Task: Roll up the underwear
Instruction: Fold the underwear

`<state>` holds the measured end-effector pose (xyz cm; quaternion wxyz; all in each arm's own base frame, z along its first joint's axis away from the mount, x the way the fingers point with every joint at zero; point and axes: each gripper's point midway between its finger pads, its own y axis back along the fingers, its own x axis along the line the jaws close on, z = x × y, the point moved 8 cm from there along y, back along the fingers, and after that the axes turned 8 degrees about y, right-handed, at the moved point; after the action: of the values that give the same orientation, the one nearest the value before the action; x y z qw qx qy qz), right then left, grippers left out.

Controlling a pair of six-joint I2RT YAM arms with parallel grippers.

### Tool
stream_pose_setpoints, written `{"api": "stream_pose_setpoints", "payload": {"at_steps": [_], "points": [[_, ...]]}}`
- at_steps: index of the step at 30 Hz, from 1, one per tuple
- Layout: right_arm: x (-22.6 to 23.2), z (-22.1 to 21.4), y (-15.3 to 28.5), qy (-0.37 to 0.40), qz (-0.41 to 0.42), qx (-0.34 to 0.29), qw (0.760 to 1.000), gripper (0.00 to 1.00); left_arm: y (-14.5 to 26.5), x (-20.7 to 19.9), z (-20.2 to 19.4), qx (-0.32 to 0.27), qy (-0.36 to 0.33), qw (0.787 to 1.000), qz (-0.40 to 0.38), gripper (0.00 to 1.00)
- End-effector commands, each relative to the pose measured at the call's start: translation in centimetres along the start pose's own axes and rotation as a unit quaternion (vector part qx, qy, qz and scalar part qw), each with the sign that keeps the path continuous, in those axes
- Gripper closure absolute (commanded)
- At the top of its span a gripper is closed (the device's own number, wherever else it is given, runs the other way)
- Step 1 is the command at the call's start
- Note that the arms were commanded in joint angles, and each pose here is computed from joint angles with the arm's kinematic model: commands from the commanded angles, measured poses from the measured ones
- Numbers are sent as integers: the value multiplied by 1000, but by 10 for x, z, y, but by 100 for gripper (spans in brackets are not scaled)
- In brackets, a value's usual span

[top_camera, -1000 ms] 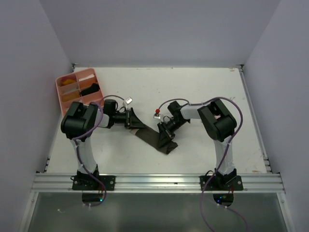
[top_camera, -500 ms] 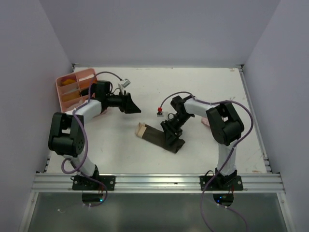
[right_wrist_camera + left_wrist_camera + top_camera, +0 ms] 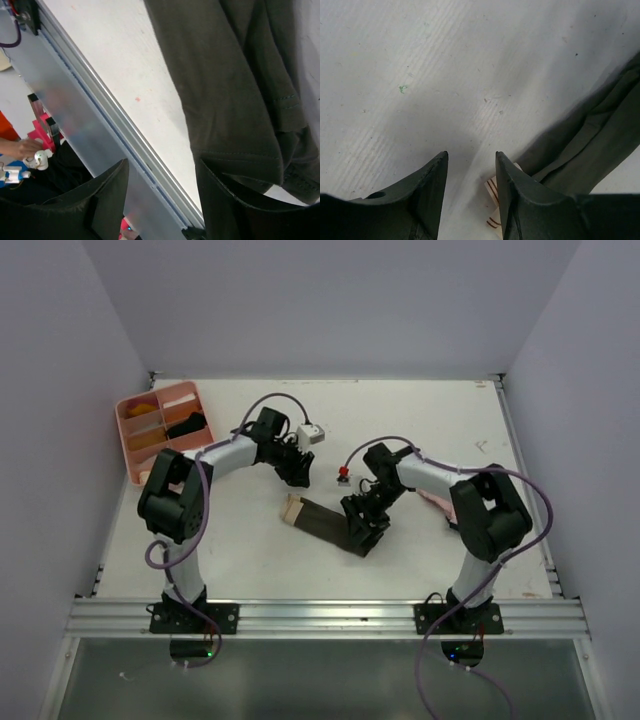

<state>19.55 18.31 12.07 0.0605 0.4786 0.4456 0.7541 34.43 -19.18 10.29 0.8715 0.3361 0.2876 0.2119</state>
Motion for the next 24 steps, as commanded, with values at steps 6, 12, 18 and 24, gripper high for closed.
{"api": "stream_pose_setpoints", "payload": {"at_steps": [6, 12, 18, 24], "points": [[-36, 15, -14, -22, -47, 36, 998, 44, -1, 0, -12, 42, -50, 998, 7, 54], [-54, 56, 7, 19, -81, 12, 996, 39, 10, -6, -54, 85, -53, 995, 18, 56], [-73, 102, 30, 108, -132, 37, 985, 36, 26, -9, -91, 107, -9, 992, 67, 56], [-76, 179, 63, 148, -186, -38, 971, 34, 49, -29, -94, 66, 16, 997, 30, 52]]}}
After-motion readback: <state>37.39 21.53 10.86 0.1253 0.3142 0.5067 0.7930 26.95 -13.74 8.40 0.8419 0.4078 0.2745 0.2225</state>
